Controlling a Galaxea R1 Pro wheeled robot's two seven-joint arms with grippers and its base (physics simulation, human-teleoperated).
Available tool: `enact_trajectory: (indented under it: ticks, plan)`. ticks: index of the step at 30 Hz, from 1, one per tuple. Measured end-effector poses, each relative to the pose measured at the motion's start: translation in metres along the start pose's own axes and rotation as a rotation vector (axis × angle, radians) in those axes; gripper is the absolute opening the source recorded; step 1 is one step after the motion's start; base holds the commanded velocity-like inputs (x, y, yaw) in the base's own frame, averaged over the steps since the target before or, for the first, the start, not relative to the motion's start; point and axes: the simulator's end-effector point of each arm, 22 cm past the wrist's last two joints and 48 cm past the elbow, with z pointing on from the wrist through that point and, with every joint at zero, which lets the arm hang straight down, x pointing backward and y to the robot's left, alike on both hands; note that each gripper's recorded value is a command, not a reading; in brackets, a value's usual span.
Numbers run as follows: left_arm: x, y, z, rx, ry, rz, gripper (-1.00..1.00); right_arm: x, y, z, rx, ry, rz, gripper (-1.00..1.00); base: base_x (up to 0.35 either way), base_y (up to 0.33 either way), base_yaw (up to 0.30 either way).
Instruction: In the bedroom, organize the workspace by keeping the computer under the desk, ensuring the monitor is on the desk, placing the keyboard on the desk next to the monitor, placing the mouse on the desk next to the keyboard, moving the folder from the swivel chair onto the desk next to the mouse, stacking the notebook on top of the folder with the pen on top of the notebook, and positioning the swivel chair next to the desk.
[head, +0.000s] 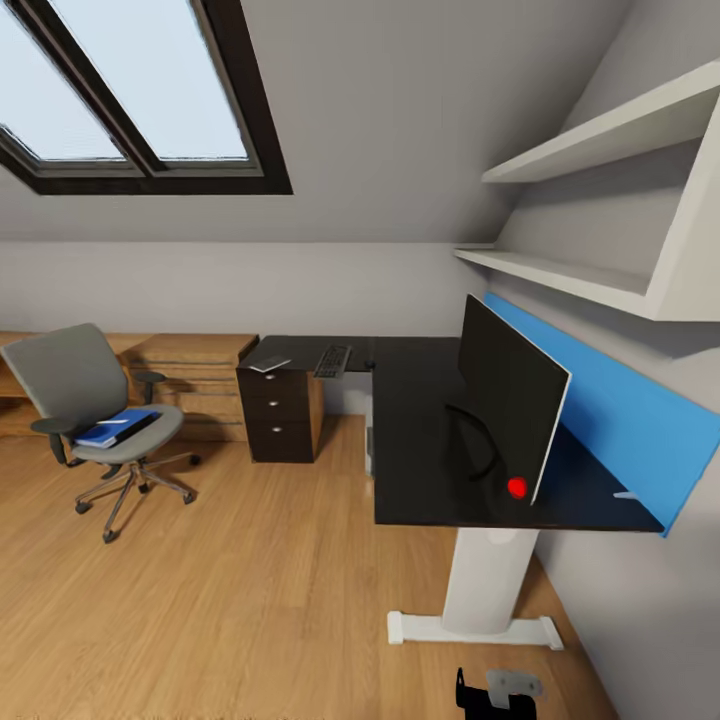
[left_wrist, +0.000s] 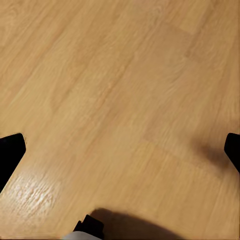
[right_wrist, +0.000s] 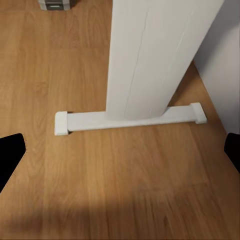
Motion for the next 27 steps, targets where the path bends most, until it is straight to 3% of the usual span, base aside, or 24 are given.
enact_trajectory:
  ticks: [5,13,27]
  plan:
    - [0.0001,0.0002,0.0,0.0,0.001,0.0,1.0,-0.0001,-0.0034,0.0006,0.005,-0.001,-0.001,1.0,0.0,-0.279,0.222]
    - [0.0001,-0.0001,0.0,0.0,0.0,-0.001,1.0,-0.0002,-0.0058,0.001,0.008,-0.001,0.0,1.0,0.0,-0.26,0.029]
    - [-0.0018,-0.0022,-0.0001,0.004,-0.005,-0.002,1.0,-0.0032,-0.0067,0.001,0.009,-0.008,0.0,1.0,-0.072,-0.052,-0.088]
